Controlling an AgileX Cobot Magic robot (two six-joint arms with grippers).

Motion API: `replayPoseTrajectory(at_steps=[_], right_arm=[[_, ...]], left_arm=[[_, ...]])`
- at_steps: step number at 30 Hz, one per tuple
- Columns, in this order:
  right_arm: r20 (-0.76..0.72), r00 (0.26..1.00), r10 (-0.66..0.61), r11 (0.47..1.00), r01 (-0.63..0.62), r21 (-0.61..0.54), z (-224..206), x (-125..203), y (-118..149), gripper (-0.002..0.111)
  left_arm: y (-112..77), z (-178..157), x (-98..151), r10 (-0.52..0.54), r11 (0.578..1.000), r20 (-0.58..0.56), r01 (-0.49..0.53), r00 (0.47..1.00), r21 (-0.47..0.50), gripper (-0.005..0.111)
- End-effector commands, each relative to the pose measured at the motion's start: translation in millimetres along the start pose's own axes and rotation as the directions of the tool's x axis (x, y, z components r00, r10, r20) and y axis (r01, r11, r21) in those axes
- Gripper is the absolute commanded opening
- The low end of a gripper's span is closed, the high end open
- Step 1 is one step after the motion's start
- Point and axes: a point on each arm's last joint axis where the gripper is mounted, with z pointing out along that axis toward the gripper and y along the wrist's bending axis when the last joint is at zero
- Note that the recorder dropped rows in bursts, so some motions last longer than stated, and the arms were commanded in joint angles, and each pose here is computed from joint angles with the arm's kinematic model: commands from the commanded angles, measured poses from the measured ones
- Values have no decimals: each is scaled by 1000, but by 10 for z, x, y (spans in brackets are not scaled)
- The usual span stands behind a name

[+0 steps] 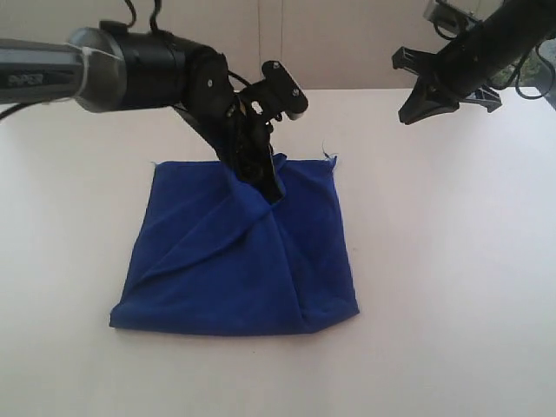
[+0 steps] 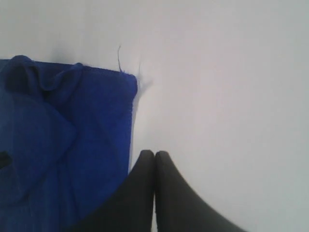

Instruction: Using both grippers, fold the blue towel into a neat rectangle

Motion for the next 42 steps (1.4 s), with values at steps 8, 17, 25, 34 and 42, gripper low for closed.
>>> replayPoseTrajectory(at_steps=[8, 17, 25, 34, 42], right_arm=[[18, 999, -27, 1000, 27, 4, -6, -12, -33, 0], [28, 999, -40, 999, 40, 8, -6, -21, -35, 0], [28, 999, -40, 999, 40, 8, -6, -21, -35, 0], [28, 999, -40, 999, 40, 8, -6, -21, -35, 0], [41, 998, -42, 999, 42, 12, -7, -34, -39, 0]], left_arm=[[-121, 340, -60, 90, 995, 88, -86, 992, -41, 53], [-251, 550, -22, 236, 972, 73, -233, 969, -37, 62], [-250, 645, 48, 369, 928, 22, -368, 929, -53, 62], [-212, 644, 105, 492, 866, -61, -496, 868, -61, 62], [-287, 512, -74, 457, 886, 22, -452, 889, -103, 62]])
